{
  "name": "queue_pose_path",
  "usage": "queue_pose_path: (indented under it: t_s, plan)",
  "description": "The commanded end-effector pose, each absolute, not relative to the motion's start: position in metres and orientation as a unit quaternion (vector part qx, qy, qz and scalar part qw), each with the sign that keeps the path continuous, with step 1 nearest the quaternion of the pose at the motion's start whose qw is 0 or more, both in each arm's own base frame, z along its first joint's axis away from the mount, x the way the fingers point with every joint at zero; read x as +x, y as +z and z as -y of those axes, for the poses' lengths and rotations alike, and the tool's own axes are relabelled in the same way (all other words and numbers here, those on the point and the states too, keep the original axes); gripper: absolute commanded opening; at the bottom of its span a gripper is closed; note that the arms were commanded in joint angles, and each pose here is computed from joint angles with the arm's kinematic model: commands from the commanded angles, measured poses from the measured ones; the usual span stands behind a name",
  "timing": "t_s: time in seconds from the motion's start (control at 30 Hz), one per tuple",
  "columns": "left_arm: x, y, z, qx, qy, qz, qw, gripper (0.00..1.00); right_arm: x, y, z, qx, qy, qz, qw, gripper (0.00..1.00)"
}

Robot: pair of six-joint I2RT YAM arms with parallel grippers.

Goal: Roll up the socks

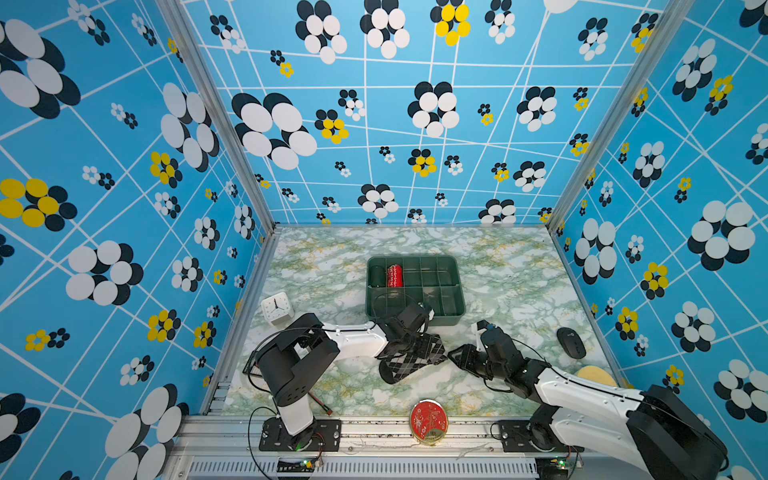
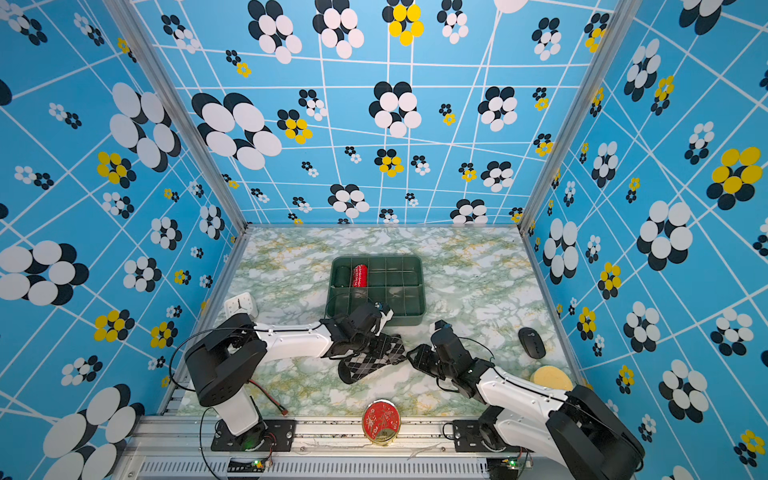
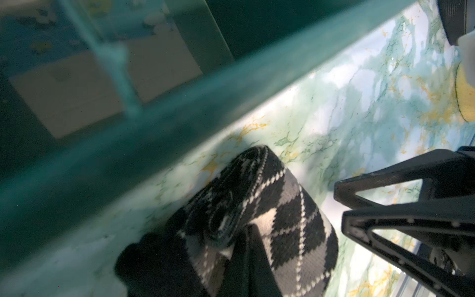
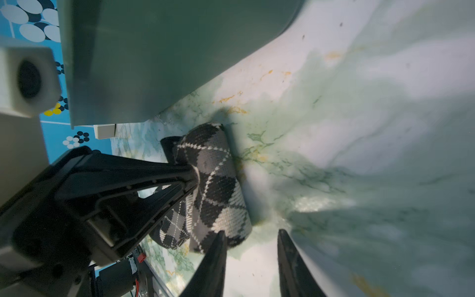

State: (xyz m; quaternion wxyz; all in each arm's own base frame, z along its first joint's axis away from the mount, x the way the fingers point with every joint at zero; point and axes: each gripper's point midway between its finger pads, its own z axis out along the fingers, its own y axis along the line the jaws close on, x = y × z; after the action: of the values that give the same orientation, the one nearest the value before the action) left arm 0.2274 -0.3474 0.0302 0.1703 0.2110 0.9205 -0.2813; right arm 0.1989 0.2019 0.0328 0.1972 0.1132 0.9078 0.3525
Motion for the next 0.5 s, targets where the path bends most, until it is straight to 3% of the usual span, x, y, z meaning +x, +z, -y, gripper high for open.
queue_pose_path:
  t_s: [0.0,0.47]
  plan:
    - [0.203,-0.01,0.318,0.213,-0.232,-0.943,0.106,0.0,0.204,0.038,-0.209,0.111,0.375,-0.897,0.203,0.35]
    - [0.201,-0.01,0.317,0.212,-0.239,-0.942,0.104,0.0,0.206,0.024,-0.216,0.107,0.377,-0.901,0.188,0.35]
